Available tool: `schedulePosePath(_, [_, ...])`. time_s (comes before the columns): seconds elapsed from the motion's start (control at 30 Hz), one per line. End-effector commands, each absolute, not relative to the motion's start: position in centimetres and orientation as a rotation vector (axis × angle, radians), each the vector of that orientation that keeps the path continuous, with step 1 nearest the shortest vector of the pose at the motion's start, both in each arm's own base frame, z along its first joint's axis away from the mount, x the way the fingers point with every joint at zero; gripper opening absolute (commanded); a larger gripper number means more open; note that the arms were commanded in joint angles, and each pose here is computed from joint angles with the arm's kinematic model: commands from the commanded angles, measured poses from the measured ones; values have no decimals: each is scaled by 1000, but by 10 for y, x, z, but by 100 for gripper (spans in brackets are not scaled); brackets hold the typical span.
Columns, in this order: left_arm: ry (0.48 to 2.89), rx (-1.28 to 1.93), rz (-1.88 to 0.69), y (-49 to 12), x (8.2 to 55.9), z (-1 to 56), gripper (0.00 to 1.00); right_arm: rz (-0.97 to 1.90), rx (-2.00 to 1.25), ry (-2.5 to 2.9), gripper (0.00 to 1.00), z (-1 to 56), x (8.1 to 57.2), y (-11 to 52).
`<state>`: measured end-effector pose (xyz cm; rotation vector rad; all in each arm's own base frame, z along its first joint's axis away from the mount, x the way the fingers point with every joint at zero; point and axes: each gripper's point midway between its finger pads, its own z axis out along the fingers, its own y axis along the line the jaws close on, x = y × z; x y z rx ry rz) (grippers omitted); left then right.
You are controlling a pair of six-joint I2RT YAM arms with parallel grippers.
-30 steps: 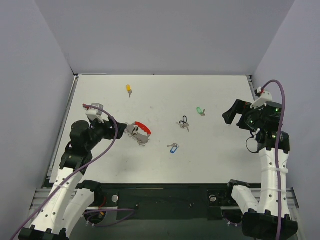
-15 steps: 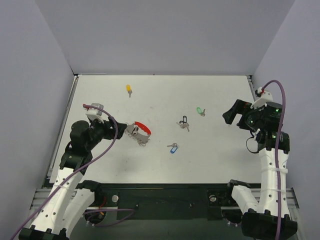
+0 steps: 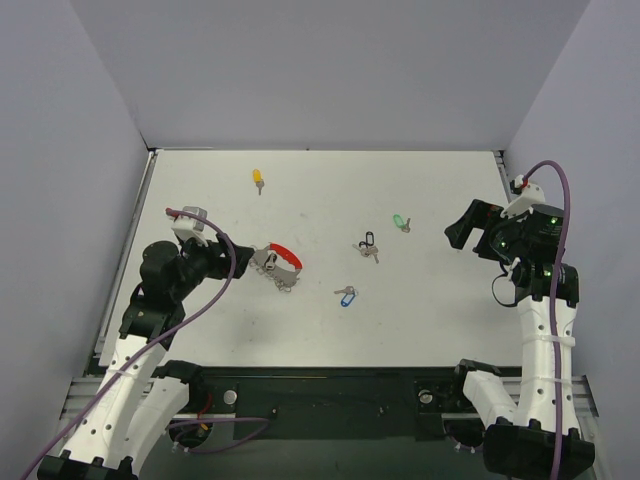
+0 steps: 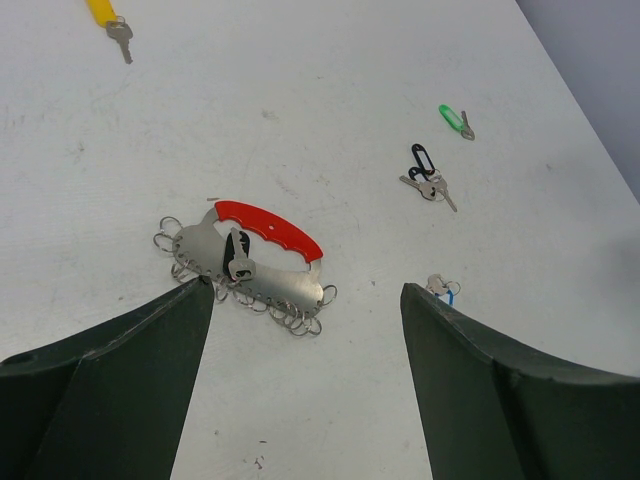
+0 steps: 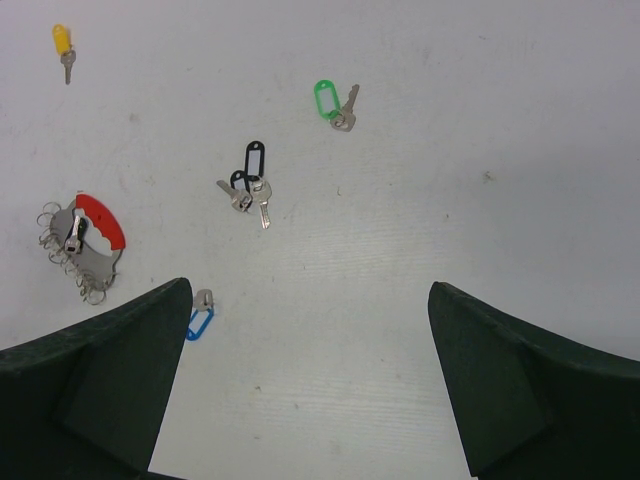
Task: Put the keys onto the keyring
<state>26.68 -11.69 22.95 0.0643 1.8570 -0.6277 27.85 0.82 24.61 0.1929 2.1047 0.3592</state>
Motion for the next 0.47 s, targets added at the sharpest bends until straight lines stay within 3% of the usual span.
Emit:
schedulePosePath(0.0, [1790, 78, -620, -115, 271, 244, 86, 369, 190, 2062, 99, 255, 282, 8])
schedulePosePath(0.43, [1786, 72, -619, -114, 272, 245, 86, 365, 188, 2062, 99, 253, 282, 8])
